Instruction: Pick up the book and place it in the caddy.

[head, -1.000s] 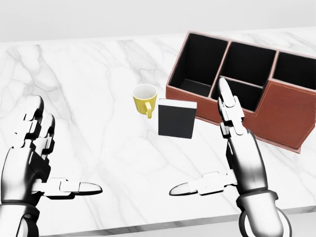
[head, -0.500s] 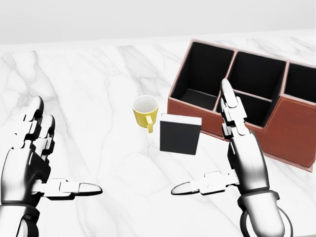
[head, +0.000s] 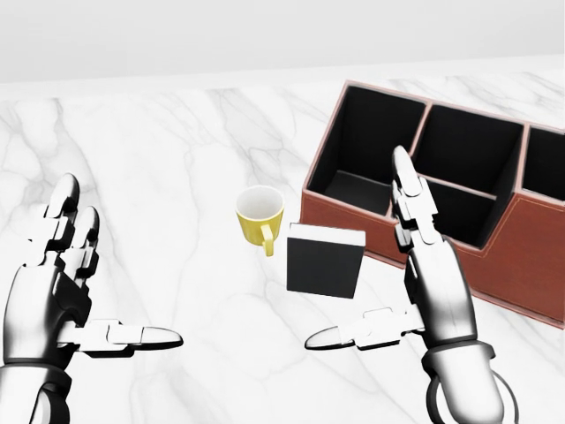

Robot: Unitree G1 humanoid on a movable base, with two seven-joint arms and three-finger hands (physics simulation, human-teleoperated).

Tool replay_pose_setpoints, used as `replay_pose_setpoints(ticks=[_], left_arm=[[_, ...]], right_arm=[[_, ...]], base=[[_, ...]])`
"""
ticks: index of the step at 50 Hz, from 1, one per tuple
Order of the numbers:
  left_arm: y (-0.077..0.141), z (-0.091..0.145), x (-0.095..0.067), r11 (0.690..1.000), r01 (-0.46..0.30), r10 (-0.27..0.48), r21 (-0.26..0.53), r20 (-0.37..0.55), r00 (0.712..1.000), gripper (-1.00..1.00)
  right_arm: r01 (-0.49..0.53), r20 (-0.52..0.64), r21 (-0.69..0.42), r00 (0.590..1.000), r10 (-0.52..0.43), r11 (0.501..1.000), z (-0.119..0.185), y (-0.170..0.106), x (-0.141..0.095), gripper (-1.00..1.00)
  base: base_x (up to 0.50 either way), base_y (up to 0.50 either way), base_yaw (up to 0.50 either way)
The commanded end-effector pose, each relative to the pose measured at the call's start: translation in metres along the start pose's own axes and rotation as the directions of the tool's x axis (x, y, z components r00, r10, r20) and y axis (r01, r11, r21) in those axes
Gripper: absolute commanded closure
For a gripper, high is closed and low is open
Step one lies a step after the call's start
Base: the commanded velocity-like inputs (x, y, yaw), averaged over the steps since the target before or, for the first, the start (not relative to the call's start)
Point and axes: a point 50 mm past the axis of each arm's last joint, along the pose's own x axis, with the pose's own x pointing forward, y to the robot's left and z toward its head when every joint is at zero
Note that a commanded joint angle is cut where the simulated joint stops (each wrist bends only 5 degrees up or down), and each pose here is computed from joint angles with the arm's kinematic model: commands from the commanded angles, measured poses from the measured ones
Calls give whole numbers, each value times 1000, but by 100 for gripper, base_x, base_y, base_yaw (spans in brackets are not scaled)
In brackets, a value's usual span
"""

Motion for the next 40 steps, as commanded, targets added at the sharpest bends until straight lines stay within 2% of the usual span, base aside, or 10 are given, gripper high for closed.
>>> replay_pose_setpoints(ticks=[1,40], left_arm=[[1,-2,1,1000,-2,2,0,-8,1000,-100],[1,-6,0,1000,-7,7,3,-25,1000,-100]], right_arm=[[-1,-9,0,1000,1,1000,-2,1,0,-100],[-3,-21,4,1000,3,1000,-4,1,-3,-100]], base=[[12,-1,0],[9,-1,0]])
